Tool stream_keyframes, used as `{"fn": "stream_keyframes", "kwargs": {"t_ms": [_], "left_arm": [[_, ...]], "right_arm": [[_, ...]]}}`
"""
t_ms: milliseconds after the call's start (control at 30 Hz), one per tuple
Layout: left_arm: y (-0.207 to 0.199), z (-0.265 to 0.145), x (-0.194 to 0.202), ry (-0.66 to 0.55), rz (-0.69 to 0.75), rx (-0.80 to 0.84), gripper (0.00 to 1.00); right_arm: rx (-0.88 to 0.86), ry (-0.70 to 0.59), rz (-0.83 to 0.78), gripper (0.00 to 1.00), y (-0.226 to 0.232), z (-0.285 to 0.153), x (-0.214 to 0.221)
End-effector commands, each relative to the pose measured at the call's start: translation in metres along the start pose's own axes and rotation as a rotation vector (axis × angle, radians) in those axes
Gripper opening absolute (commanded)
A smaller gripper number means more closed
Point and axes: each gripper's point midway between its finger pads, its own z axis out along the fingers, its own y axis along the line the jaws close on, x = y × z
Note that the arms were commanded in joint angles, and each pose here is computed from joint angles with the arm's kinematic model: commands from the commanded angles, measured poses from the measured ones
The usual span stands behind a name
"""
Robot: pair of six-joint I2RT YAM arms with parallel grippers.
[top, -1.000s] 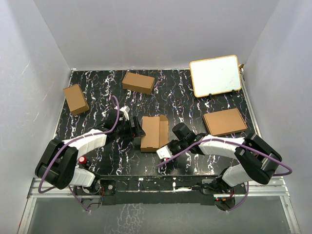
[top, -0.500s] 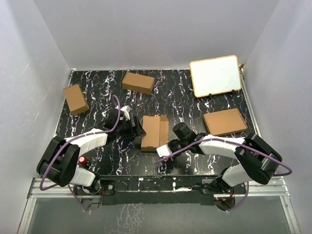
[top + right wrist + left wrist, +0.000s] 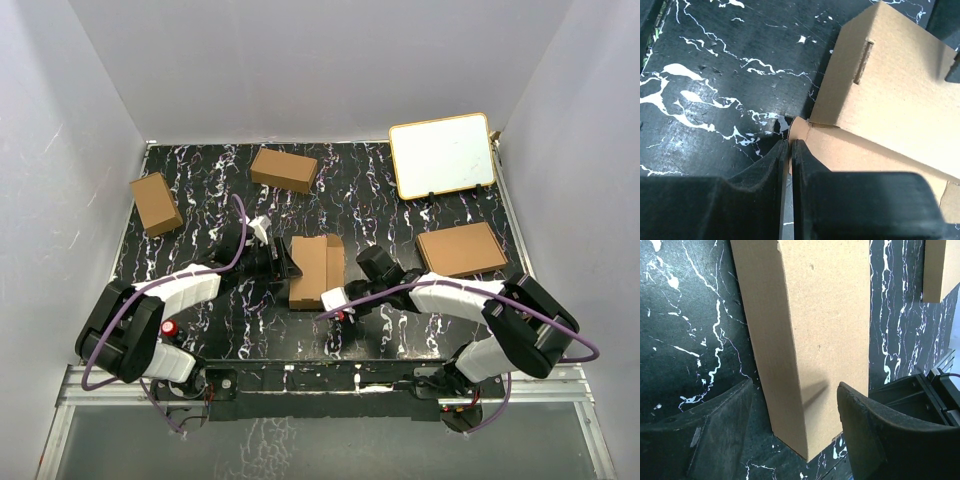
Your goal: Fold the paper box
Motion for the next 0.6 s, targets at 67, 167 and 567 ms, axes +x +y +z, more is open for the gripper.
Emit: {"fn": "stream_keyframes", "kwargs": {"t_ms": [67, 167, 567], "left_arm": [[0.001, 0.002, 0.011, 0.044, 0.008, 0.013, 0.63], [0.006, 0.003, 0.015, 0.059, 0.012, -0.009, 0.6], [0.01, 0.004, 0.018, 0.085, 0.034, -0.023, 0.59]], "right_arm": [[0.046, -0.022, 0.067, 0.12, -0.02, -0.004, -0.007], [0.047, -0.026, 0.102, 0.12, -0.023, -0.007, -0.006], [0.055, -0.033, 0.235, 0.1, -0.033, -0.008, -0.008]]}}
